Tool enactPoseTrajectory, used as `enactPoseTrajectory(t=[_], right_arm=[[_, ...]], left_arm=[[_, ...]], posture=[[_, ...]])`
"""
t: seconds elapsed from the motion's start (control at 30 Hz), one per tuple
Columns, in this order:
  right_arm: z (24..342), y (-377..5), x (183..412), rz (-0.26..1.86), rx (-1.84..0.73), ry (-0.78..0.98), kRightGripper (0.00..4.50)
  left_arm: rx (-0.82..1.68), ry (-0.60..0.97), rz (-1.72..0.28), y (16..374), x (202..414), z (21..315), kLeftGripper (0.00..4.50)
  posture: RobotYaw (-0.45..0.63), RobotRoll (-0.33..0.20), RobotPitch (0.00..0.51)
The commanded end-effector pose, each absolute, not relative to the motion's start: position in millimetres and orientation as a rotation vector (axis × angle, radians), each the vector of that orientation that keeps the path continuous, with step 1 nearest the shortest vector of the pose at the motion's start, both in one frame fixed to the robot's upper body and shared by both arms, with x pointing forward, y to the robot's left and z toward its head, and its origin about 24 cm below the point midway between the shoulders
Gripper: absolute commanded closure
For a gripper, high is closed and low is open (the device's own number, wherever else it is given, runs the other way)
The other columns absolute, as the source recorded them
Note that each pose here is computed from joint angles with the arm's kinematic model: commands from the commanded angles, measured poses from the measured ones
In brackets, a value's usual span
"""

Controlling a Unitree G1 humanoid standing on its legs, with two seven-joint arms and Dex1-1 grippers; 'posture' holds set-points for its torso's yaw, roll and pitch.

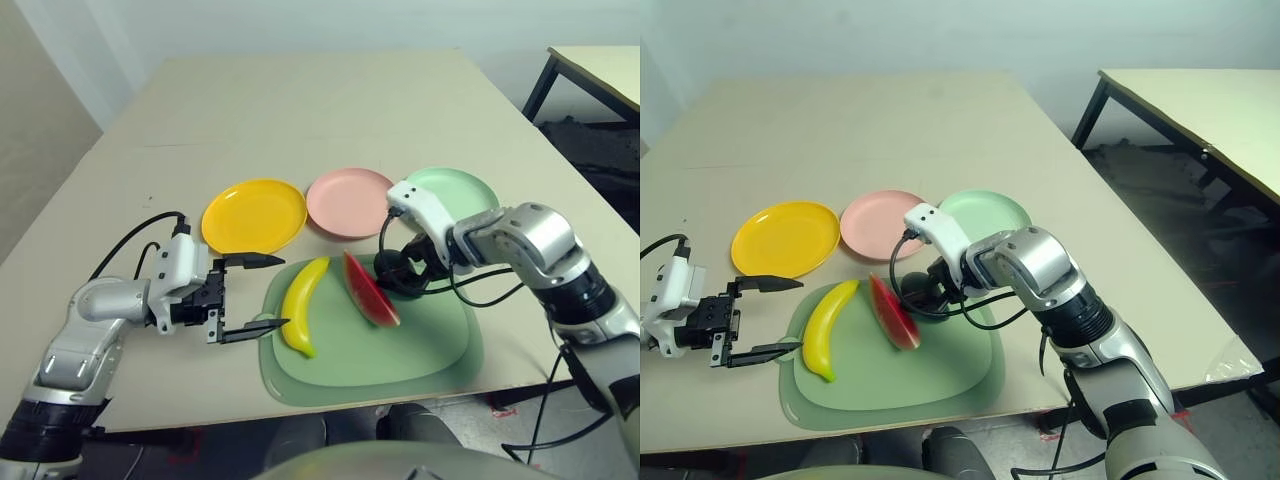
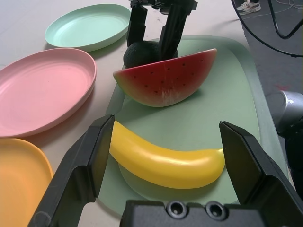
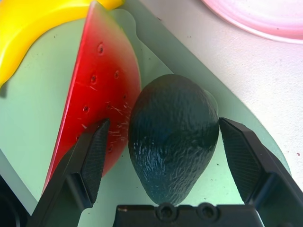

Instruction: Place the fruits into color-matched plates.

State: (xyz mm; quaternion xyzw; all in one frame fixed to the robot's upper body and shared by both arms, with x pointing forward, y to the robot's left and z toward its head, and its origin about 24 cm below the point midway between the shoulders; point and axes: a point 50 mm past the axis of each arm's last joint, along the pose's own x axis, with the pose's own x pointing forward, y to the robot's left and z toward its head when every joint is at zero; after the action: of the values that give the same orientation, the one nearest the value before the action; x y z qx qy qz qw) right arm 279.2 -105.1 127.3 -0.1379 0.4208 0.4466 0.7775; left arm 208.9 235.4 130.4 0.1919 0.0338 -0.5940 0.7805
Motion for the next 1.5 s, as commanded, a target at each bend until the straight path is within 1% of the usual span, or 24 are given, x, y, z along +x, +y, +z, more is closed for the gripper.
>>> enactPoseTrajectory(t=[0.03,0.47,0.77,1.0,1.1,1.2,1.23,1.5], right_arm=[[119.8,-106.7,278.3,0.963,-0.311,0.934,0.02],[112.6,-109.1,280.0,0.956,-0.32,0.936,0.02],[109.7,-110.4,282.4,0.952,-0.326,0.932,0.02],[107.4,-110.3,282.6,0.956,-0.324,0.935,0.02],[106.6,-110.3,281.8,0.962,-0.322,0.939,0.5],[106.9,-109.8,282.0,0.967,-0.322,0.939,1.45],[107.2,-109.4,281.9,0.969,-0.322,0.938,1.56],[111.9,-111.0,282.3,0.979,-0.327,0.927,1.56]], left_arm=[[0.431,0.066,-1.283,235.0,208.2,134.2,0.0],[0.398,0.077,-1.258,236.0,209.6,136.8,0.0],[0.421,0.071,-1.232,243.6,213.5,144.3,0.0],[0.427,0.064,-1.237,242.3,213.6,145.9,0.0],[0.43,0.063,-1.234,242.5,213.2,146.1,0.0],[0.432,0.063,-1.231,242.9,213.5,146.3,0.0],[0.433,0.063,-1.23,243.0,213.6,146.3,0.0],[0.43,0.062,-1.232,241.9,214.2,144.9,0.0]], posture=[[0.09,0.0,0.017],[0.08,0.0,0.016],[0.08,0.0,0.014],[0.08,0.0,0.016],[0.08,0.0,0.016],[0.09,0.0,0.015],[0.09,0.0,0.015],[0.08,0.0,0.013]])
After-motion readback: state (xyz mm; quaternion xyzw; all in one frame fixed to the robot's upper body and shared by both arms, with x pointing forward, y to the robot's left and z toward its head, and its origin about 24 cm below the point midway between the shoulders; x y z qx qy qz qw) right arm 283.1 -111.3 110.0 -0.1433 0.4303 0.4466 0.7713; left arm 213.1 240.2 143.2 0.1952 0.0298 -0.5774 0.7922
